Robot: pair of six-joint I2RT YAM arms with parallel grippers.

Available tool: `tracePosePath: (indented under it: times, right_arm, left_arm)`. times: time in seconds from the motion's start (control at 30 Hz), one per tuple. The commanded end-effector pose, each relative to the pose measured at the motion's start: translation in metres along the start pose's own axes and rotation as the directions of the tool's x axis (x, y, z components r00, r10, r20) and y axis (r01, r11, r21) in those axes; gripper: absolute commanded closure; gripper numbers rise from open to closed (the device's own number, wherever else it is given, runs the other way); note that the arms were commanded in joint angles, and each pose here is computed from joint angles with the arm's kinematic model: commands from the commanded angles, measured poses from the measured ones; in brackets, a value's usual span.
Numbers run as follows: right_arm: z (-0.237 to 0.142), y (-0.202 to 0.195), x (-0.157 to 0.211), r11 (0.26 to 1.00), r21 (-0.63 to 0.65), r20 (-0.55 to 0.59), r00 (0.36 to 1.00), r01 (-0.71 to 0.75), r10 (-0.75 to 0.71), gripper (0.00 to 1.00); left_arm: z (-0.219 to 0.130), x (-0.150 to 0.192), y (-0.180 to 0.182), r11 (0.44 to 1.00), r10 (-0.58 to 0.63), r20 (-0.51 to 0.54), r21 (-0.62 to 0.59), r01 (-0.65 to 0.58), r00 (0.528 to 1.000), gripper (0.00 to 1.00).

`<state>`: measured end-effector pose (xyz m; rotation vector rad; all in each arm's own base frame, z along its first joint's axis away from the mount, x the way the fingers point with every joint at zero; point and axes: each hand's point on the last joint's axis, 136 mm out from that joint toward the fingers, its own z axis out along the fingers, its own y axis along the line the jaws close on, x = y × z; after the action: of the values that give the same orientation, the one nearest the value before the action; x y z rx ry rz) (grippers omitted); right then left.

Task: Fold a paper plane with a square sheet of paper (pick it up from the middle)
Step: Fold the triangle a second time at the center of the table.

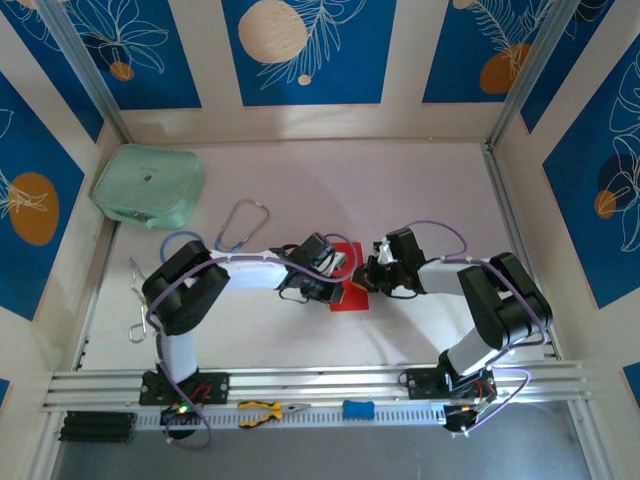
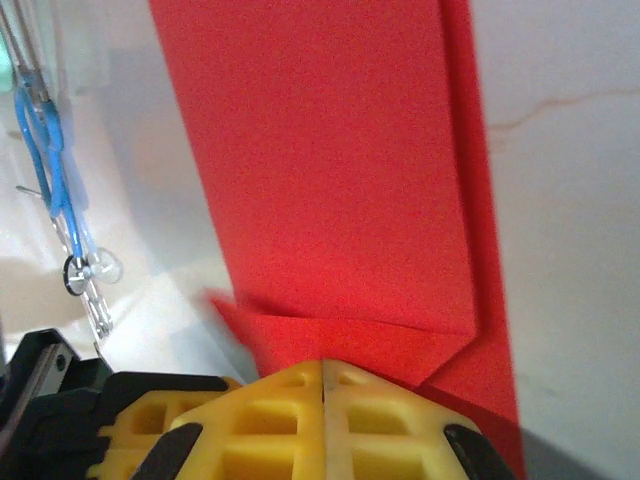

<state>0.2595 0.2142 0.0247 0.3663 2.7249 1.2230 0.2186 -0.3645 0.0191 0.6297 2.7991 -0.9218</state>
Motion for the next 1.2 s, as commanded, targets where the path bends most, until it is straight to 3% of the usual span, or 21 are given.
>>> tracePosePath:
  times: [0.0,0.3,0.83,1.17]
  right_arm:
    - [0.002,0.017,0.007,0.998,-0.033,-0.033,0.998,0.048,-0.049,1.00]
    - [0.022,-0.025,0.018,0.996,0.089,-0.045,0.998,-0.029,0.033,1.00]
    - [-0.006,-0.050,-0.036,0.991,0.059,0.086,0.989,-0.123,0.118,1.00]
    - [-0.033,-0.017,-0.047,0.998,0.001,0.131,0.990,-0.055,0.054,1.00]
  left_arm:
    - [0.007,0.041,0.039,0.991,-0.068,-0.121,-0.123,0.053,0.990,1.00]
    - [0.006,0.041,0.039,0.991,-0.068,-0.116,-0.122,0.053,0.991,1.00]
    - [0.007,0.044,0.041,0.991,-0.077,-0.127,-0.120,0.062,0.989,1.00]
    - [0.007,0.042,0.040,0.992,-0.068,-0.123,-0.112,0.055,0.990,1.00]
